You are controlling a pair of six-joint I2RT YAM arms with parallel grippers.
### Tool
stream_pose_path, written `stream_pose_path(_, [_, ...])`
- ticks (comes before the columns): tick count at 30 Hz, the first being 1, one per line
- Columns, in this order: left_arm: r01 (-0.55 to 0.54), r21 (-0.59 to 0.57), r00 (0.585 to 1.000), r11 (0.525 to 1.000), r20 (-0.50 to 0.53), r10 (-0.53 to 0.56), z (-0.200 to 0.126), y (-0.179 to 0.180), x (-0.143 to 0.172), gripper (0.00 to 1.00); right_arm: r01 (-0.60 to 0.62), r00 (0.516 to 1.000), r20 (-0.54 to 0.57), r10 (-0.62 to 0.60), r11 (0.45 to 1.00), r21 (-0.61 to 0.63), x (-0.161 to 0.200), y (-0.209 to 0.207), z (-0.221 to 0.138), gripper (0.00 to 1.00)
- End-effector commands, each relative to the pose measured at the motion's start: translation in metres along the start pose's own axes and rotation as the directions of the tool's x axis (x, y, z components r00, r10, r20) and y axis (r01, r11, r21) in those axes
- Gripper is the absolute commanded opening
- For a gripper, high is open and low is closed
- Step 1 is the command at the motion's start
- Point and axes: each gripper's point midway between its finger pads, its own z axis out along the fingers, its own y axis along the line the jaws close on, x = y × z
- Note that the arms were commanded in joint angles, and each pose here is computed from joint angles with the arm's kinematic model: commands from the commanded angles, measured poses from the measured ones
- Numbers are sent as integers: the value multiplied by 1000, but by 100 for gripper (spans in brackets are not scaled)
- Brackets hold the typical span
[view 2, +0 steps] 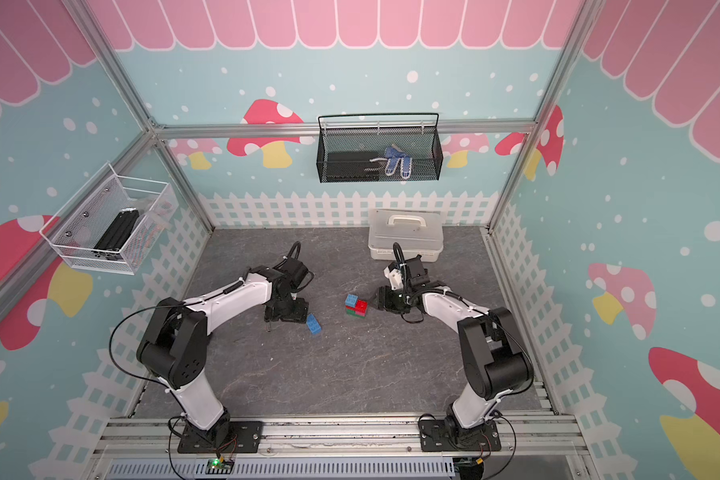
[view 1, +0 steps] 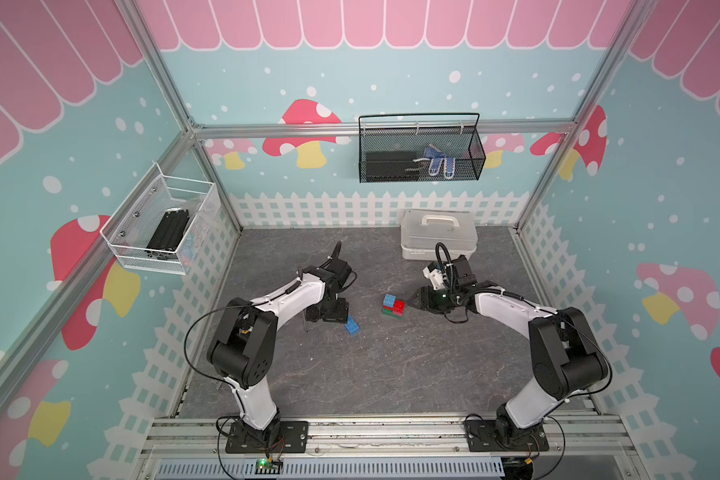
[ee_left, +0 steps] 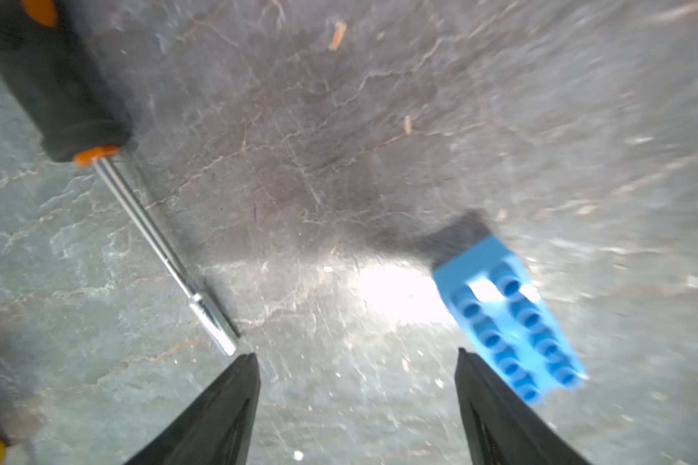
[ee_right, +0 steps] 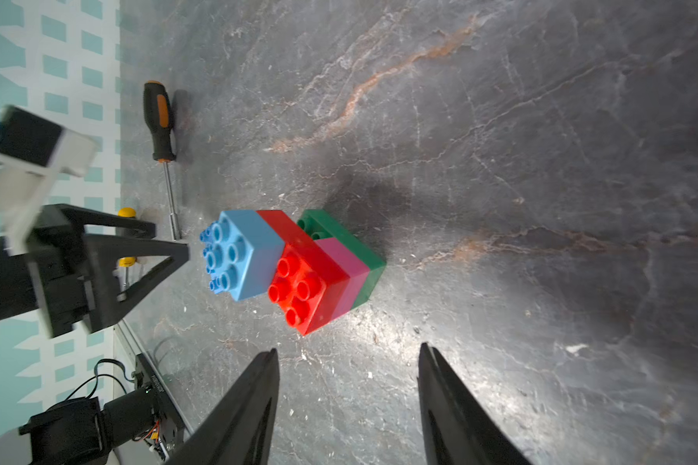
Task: Assemble the number 5 with lego
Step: Adjust the lego brick at the center of the board.
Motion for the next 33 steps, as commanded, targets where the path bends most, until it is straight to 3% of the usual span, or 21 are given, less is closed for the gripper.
stream_pose_path(1, [18,64,999,998,27,-20,-16,-18,-8,80,-15,1000,9,15,999,34,-6,-12,10,58])
stream_pose_path(13, [9,73,1000,997,9,-10,-1,-51,-15,81,-18,1000,16,17,999,48,-20,-22,23,58])
stream_pose_path(24, [-93,56,996,994,22,92,12,-64,-28,81,-6,1000,11,5,999,53,-19,-23,20,58])
stream_pose_path(33, [-101,-53,995,994,-33,99,31,-44,-20,81,-11,1000,12,10,999,52,-12,-23,13,58])
